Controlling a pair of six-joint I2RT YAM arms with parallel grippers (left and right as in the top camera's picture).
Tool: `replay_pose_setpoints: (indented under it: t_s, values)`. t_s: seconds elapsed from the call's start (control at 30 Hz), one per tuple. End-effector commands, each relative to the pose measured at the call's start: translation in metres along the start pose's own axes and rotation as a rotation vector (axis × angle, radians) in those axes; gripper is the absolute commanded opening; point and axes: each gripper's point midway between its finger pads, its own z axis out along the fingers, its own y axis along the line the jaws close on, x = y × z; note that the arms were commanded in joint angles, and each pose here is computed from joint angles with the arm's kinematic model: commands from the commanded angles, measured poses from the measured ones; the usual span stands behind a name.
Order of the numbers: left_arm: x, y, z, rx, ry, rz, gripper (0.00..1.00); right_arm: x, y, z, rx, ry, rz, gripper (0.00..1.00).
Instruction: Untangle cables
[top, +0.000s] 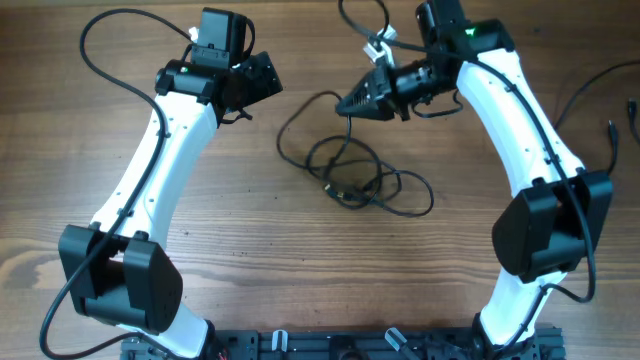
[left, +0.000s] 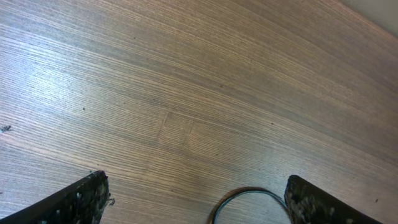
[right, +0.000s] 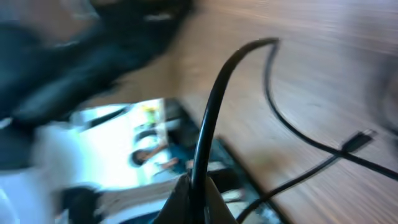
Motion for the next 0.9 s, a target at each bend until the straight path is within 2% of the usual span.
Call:
replay_pose_setpoints:
  t_s: [0.0,0.07,0.17,0.27,0.33,0.4,0.47,0.63,0.7,0.73,0.8,0.87]
  values:
    - [-0.004,0.004,0.0,-0.018,-0.014,-0.011,0.92,-0.005,0.043,-0.028,-0.244,-0.012,-0.072,0.04]
    - [-0.004,0.004,0.0,-0.019,-0.013,-0.011,0.92,-0.018,0.024,-0.032,-0.141,-0.067,-0.026,0.04]
    - [-0.003,0.005,0.0,-0.021,-0.01,-0.01,0.92,-0.044,-0.012,-0.059,0.079,-0.228,0.021,0.04]
    - [-0.003,0.005,0.0,-0.02,-0.01,-0.01,0.92,-0.055,0.0,-0.111,0.212,-0.4,-0.039,0.05]
    - [-0.003,0.005,0.0,-0.02,-0.01,-0.01,0.92,-0.053,0.035,-0.161,0.335,-0.569,-0.129,0.05]
    - [-0.003,0.005,0.0,-0.02,-0.011,-0.011,0.93,-0.044,0.078,-0.19,0.385,-0.681,-0.248,0.05]
    - [-0.003,0.005,0.0,-0.02,-0.011,-0.01,0.93,-0.025,0.134,-0.209,0.384,-0.78,-0.406,0.05]
    - [-0.003,0.005,0.0,-0.02,-0.011,-0.01,0.93,0.032,0.24,-0.236,0.336,-0.952,-0.729,0.05]
    - [-0.003,0.005,0.0,-0.02,-0.011,-0.01,0.93,0.059,0.266,-0.238,0.335,-0.973,-0.861,0.05]
    - [-0.003,0.005,0.0,-0.02,-0.011,-0.01,0.93,0.076,0.272,-0.231,0.34,-0.932,-0.943,0.04]
    - [-0.004,0.004,0.0,-0.018,-0.014,-0.011,0.93,0.086,0.256,-0.213,0.391,-0.832,-0.99,0.05]
    - [-0.005,0.004,0.0,-0.016,-0.016,-0.011,0.93,0.078,0.215,-0.193,0.459,-0.704,-0.918,0.05]
